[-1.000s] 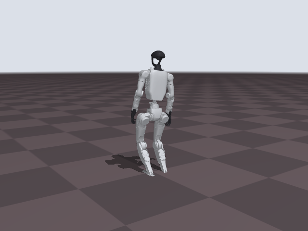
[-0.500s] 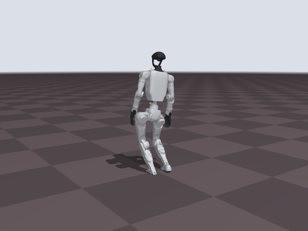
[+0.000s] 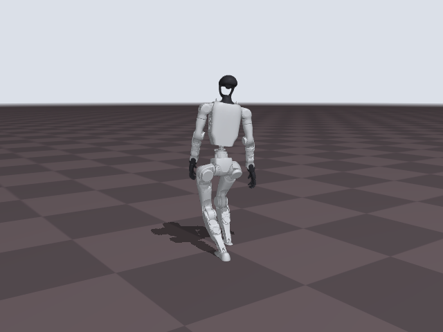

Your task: Walk

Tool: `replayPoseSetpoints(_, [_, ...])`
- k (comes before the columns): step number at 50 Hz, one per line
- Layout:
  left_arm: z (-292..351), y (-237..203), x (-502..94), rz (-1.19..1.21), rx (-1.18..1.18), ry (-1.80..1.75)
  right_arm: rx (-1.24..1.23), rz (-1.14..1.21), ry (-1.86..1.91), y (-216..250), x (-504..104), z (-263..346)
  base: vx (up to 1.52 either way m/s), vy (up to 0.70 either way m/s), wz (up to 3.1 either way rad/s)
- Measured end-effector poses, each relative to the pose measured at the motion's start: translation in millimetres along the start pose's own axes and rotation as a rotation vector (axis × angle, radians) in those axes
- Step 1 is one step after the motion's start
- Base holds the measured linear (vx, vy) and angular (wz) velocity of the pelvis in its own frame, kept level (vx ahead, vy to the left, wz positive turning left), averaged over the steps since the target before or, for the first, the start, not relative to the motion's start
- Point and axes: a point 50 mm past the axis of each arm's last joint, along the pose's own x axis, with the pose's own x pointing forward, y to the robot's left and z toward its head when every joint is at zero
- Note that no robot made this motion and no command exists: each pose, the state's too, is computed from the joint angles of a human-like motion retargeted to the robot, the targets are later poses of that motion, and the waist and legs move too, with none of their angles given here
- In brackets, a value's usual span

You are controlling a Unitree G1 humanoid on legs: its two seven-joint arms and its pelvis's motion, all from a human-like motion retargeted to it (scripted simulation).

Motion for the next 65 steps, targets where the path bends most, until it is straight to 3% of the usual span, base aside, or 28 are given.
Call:
replayPoseSetpoints(8, [20.9,26.1,3.6,0.095,-0.022,-0.06,-0.044,-0.013,-0.029,-10.3,3.6,13.7,0.01,-0.04,-0.45])
replayPoseSetpoints(17, [51.7,33.3,3.9,0.121,-0.095,-0.193,-0.068,0.01,-0.289,-3.7,2.3,98.4,0.0,0.0,0.0])
replayPoseSetpoints(24, [36.4,22.8,2.1,0.079,-0.11,-0.153,-0.052,0.062,-0.438,13.5,-9.0,142.4,0.01,0.01,-0.02])
replayPoseSetpoints(35, [-9.1,10.6,-4.9,0.03,-0.044,0.006,-0.155,0.187,-0.235,35.9,-3.2,73.4,0.02,0.07,0.15])
replayPoseSetpoints(59, [21.1,7.3,2.1,0.032,0.006,-0.096,-0.077,0.043,-0.009,10.5,-1.3,1.0,0.01,-0.01,-0.37])
replayPoseSetpoints(65, [27.4,11.0,1.8,0.046,0.0,-0.123,-0.094,0.012,-0.056,1.0,2.2,17.6,-0.02,-0.05,-0.26])
